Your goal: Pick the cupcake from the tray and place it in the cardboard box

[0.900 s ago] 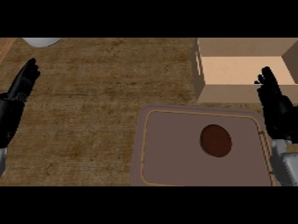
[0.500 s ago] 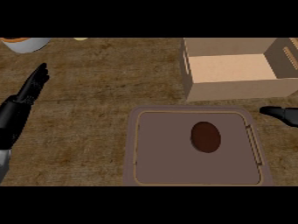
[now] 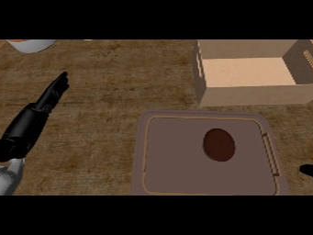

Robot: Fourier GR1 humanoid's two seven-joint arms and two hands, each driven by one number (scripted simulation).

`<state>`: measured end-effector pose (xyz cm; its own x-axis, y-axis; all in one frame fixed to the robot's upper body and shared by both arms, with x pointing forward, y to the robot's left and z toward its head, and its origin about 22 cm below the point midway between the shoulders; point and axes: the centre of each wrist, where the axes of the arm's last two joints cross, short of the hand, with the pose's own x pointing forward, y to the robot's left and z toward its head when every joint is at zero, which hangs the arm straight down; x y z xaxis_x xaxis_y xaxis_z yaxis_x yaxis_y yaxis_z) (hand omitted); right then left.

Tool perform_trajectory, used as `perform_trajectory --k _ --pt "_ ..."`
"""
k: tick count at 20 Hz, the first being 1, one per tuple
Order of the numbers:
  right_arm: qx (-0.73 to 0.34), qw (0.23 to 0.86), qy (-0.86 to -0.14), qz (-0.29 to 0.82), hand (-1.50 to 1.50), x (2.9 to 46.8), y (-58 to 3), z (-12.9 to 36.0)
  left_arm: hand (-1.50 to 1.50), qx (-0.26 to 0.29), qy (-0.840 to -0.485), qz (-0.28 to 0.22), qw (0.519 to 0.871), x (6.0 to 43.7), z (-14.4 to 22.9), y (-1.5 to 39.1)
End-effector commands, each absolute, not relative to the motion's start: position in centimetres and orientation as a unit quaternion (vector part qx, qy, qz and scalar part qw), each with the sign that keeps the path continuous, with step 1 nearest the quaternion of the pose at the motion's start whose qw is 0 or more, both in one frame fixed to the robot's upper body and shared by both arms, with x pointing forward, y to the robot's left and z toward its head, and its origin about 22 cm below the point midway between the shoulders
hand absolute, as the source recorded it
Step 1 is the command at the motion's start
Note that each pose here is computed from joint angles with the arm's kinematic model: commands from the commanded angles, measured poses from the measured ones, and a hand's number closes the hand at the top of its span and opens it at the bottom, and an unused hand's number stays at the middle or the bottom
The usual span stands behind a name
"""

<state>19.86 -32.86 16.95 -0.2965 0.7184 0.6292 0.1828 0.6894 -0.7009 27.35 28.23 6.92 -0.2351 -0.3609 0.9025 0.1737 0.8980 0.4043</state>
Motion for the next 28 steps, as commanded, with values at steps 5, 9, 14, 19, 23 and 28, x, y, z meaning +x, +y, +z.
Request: perform_trajectory --k 5,9,14,19,23,28 --pt "-0.339 0.518 -0.653 0.436 -1.5 17.8 -30.0 20.1 0.0 0.047 -0.755 -0.22 0.616 28.8 7.6 27.0" --pt "-0.345 0.53 -0.58 0.514 -1.5 17.4 -27.1 21.2 0.0 0.041 -0.76 -0.234 0.604 29.0 7.5 26.2" --pt "-0.357 0.542 -0.509 0.564 -1.5 17.2 -24.3 22.2 0.0 0.034 -0.762 -0.241 0.6 29.4 7.9 26.1" --pt "-0.378 0.557 -0.467 0.573 -1.5 17.4 -20.9 21.9 0.0 0.035 -0.757 -0.243 0.605 29.7 7.3 27.1" --pt "-0.366 0.581 -0.439 0.579 -1.5 18.7 -18.3 20.9 0.0 0.031 -0.754 -0.243 0.609 29.7 7.3 26.4" --pt "-0.354 0.596 -0.429 0.579 -1.5 19.7 -15.7 19.2 0.0 0.041 -0.759 -0.23 0.608 29.8 6.9 26.5"
